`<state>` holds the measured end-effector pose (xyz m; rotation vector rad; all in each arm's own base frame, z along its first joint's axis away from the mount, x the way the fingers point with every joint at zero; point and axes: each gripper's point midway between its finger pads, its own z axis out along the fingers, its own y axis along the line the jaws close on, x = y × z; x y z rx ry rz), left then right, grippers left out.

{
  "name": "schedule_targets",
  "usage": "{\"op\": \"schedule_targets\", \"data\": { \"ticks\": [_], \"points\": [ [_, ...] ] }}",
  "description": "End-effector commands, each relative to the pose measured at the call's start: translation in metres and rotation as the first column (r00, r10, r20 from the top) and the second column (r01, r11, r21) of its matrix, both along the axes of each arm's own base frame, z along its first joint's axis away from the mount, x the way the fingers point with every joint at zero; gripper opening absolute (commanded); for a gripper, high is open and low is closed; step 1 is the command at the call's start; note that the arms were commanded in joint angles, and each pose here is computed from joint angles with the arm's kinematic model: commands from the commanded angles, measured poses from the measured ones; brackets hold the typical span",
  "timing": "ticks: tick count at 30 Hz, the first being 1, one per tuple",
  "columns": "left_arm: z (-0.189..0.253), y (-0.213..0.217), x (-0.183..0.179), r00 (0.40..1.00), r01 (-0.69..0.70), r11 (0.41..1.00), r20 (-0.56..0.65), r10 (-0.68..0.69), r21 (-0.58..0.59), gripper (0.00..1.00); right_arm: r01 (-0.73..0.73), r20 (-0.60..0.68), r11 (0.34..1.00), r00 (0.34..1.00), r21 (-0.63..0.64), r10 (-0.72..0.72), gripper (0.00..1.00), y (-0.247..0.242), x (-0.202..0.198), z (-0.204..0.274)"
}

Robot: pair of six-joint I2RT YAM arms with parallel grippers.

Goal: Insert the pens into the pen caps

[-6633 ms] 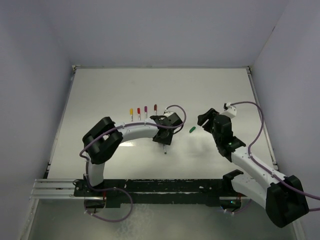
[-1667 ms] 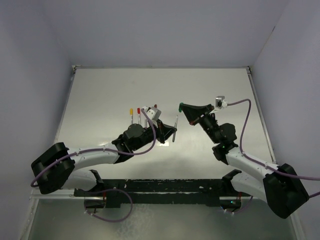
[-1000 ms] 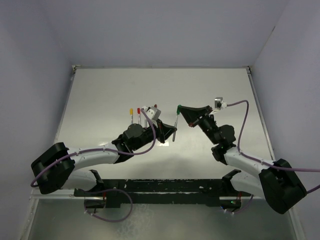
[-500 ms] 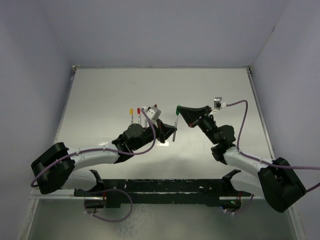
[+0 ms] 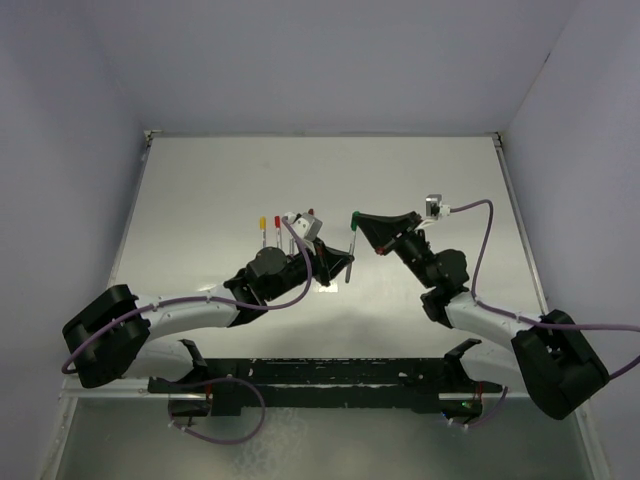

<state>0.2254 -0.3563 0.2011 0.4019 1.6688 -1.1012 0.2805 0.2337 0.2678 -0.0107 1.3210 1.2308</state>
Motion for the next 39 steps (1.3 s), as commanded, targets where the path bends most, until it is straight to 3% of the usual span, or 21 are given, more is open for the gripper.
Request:
{"op": "schedule_targets", "data": {
  "ticks": [1, 18, 29, 39],
  "points": [
    [0.032, -0.002, -0.001, 0.998, 0.011, 0.997, 0.062, -0.006, -0.077, 0.0, -0.018, 0.075, 1.0, 0.997, 0.011, 0.017, 0.0, 0.001, -0.009, 0.016],
    [0.059, 0.009, 0.017, 0.987, -0.094, 0.988, 0.122, 0.109, -0.119, 0.0, -0.159, -0.005, 0.986, 0.987, -0.046, 0.159, 0.0, 0.03, -0.023, -0.014],
    [0.103, 0.039, 0.037, 0.934, -0.252, 0.949, 0.208, 0.29, -0.19, 0.0, -0.228, -0.176, 0.951, 0.965, -0.209, 0.193, 0.0, 0.044, -0.028, -0.082],
    [0.144, 0.051, 0.057, 0.904, -0.27, 0.91, 0.244, 0.352, -0.316, 0.0, -0.272, -0.262, 0.916, 0.945, -0.296, 0.196, 0.0, 0.053, -0.039, -0.116]
  ]
}}
